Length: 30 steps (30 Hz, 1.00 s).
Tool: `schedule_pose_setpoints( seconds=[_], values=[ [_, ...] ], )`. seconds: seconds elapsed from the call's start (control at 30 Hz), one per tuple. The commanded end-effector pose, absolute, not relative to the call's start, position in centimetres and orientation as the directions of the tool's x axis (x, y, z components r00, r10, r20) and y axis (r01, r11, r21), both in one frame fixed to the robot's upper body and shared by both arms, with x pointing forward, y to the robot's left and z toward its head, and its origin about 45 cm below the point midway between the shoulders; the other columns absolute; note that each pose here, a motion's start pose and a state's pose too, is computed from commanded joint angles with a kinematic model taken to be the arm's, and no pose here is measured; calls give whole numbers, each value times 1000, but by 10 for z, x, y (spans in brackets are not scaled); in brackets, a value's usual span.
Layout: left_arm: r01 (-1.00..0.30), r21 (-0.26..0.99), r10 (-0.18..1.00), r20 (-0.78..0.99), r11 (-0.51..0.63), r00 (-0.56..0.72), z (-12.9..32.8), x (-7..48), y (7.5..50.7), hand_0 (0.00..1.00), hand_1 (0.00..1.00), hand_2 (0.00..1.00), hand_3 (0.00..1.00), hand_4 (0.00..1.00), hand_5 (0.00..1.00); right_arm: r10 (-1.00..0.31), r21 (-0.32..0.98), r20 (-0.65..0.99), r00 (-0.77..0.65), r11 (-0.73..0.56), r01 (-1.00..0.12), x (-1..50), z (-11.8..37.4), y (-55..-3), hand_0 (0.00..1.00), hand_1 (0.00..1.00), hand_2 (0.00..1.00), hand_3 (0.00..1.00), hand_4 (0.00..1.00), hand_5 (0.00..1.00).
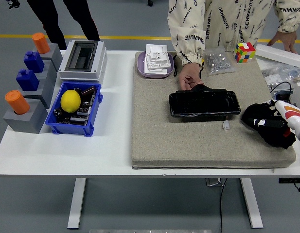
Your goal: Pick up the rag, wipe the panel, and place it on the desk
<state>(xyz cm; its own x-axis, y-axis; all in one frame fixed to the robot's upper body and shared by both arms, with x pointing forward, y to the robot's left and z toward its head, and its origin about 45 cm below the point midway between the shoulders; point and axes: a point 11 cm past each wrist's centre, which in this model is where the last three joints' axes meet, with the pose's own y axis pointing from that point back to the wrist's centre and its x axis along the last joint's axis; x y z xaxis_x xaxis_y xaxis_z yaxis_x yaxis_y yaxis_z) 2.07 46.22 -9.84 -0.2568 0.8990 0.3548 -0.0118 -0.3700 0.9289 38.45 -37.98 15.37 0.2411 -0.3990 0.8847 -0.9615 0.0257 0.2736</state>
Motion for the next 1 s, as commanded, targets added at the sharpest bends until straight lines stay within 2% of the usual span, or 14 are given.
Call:
schedule_pose_setpoints(
  seconds=[0.07,0.1,0.27,0.3,0.67,0.7,1.0],
  values=[
    [-12,929,899,355,-370,-257,-98,21,462,643,691,730,564,594,468,-402,260,887,229,23,-965,385,155,-379,678,666,742,736,998,627],
    [-12,929,899,355,-370,-257,-98,21,462,643,691,730,565,594,467,-403,251,888,221,23,-968,385,155,-378,624,632,712,704,998,491],
    [-11,929,899,354,-370,-258,-98,20,462,643,691,730,565,594,467,-401,212,897,186,21,-977,386,159,-378,624,632,712,704,998,491],
    [-11,929,899,354,-369,-258,-99,20,462,643,691,730,566,594,468,-401,208,898,183,20,-978,386,160,-378,592,613,693,652,998,441],
    [-15,929,899,354,-370,-258,-98,21,462,643,691,732,566,594,469,-393,233,897,203,29,-972,383,156,-383,598,618,698,682,998,427],
    [-15,929,899,354,-370,-257,-98,22,462,643,691,730,565,594,469,-392,236,897,205,31,-971,383,156,-384,622,631,711,721,998,441],
    [-17,929,900,352,-369,-258,-99,22,461,643,691,731,566,593,468,-380,262,897,225,48,-964,380,156,-395,650,643,722,735,998,460]
  ],
)
